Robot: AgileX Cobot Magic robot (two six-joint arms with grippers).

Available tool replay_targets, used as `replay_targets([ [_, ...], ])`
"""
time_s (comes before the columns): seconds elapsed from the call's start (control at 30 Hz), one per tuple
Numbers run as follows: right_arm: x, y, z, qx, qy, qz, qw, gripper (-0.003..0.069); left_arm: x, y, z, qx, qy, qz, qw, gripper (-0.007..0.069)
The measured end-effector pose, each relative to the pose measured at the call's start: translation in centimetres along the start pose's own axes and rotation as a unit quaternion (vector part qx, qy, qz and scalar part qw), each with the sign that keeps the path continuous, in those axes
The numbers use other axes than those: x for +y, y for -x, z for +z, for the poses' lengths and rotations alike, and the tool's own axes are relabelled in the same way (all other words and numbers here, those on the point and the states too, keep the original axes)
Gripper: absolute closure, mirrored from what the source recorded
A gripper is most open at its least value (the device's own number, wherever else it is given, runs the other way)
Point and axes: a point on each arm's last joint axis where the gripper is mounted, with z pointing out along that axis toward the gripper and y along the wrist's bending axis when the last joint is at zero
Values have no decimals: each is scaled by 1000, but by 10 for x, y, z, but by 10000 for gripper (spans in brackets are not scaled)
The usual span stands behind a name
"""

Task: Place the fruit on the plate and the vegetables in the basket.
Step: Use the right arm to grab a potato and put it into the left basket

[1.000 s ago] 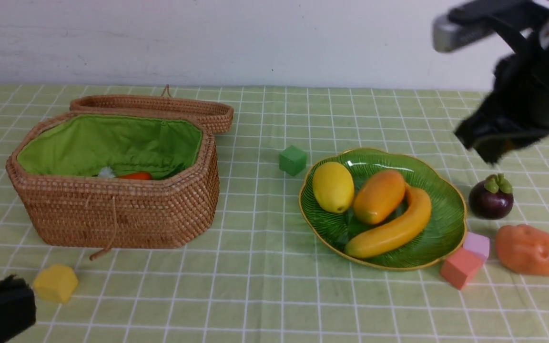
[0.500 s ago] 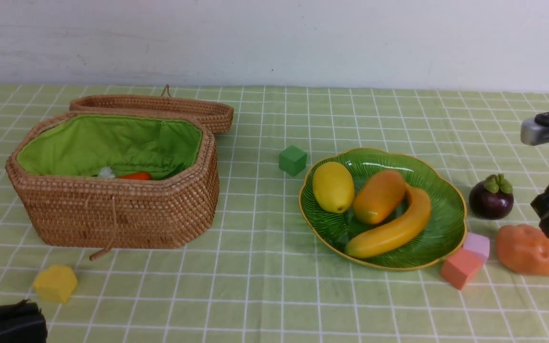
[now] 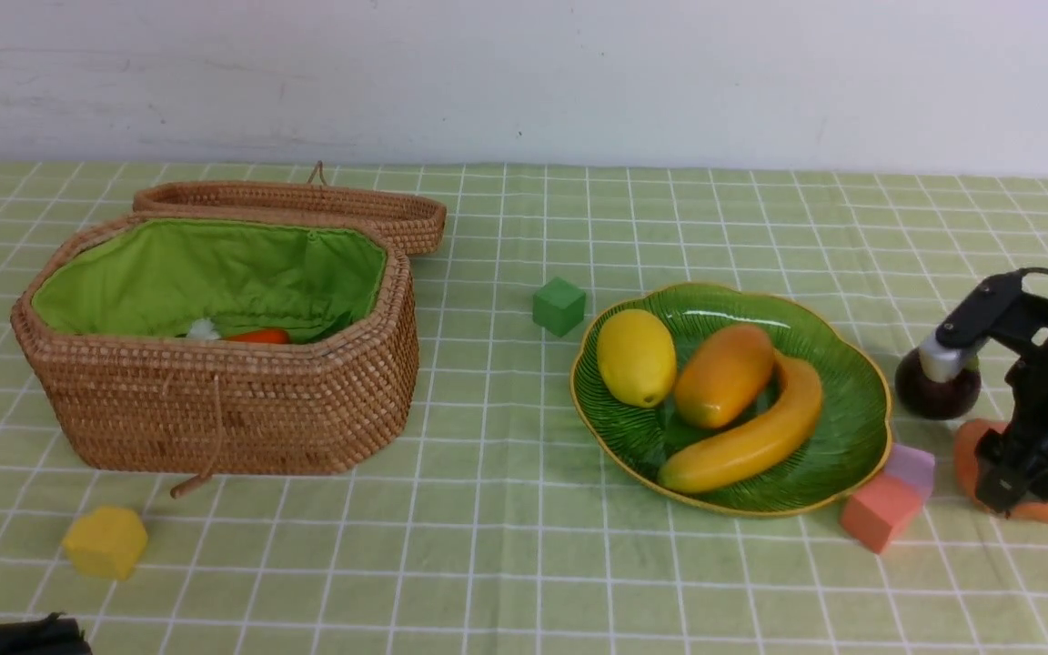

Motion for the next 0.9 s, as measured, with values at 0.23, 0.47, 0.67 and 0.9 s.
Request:
replay_targets([
  [0.23,1,1,24,13,22,3,1000,41,0,0,0,-1,-1,-1,1000,638],
  [0.47,1,-1,23,15,31,18,999,45,0,0,0,-1,-2,-2,1000,638],
  [0.67,9,-6,-4,28,50,112,992,45,0,0,0,-1,-2,-2,1000,638],
  [0.9,42,1,-77,20,72,269,960,45,0,0,0,-1,2,0,1000,638],
])
